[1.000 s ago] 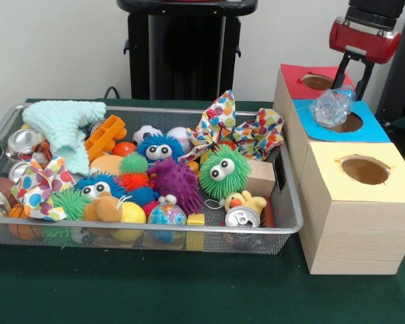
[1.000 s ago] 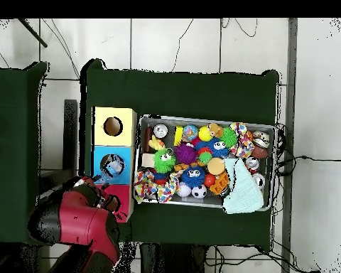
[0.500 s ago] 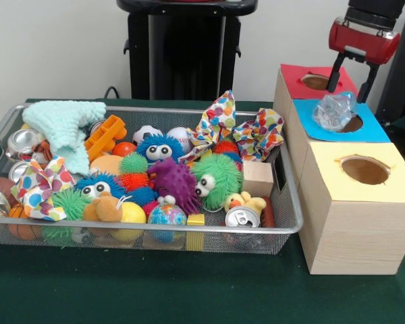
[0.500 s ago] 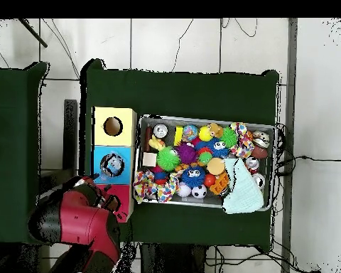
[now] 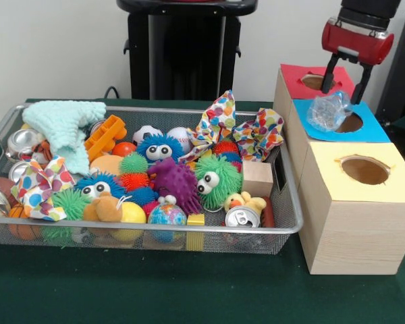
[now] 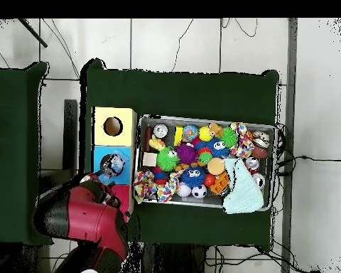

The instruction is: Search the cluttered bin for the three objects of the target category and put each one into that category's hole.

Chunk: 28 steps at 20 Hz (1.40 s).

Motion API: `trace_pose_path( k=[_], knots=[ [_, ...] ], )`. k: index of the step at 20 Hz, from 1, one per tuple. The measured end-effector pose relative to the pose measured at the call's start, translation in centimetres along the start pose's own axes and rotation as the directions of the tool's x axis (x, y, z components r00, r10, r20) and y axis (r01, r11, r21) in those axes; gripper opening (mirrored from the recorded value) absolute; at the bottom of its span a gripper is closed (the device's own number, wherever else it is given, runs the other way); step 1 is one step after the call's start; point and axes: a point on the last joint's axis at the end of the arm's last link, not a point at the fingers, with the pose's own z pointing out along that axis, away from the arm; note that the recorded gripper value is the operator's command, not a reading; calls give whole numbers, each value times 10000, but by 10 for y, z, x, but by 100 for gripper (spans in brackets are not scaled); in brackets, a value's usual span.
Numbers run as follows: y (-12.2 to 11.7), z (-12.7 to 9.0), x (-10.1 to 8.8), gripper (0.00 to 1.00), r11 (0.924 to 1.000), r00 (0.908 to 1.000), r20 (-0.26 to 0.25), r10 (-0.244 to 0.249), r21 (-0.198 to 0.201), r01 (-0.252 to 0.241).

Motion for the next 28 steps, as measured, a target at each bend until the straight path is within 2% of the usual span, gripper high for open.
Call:
trace_pose_path(
  k=[7,12,20,21,28],
  knots=[
    [4,-9,-1,100,9998,10000,46,-3,-174,4],
    [10,-29,-7,100,9986,9999,122,91,-523,-85],
    [11,-47,-18,100,9968,9993,269,242,-769,-220],
    [7,-49,-24,0,9971,9989,380,285,-713,-257],
    [-8,-45,-39,0,9985,9968,687,398,-399,-372]
  ],
)
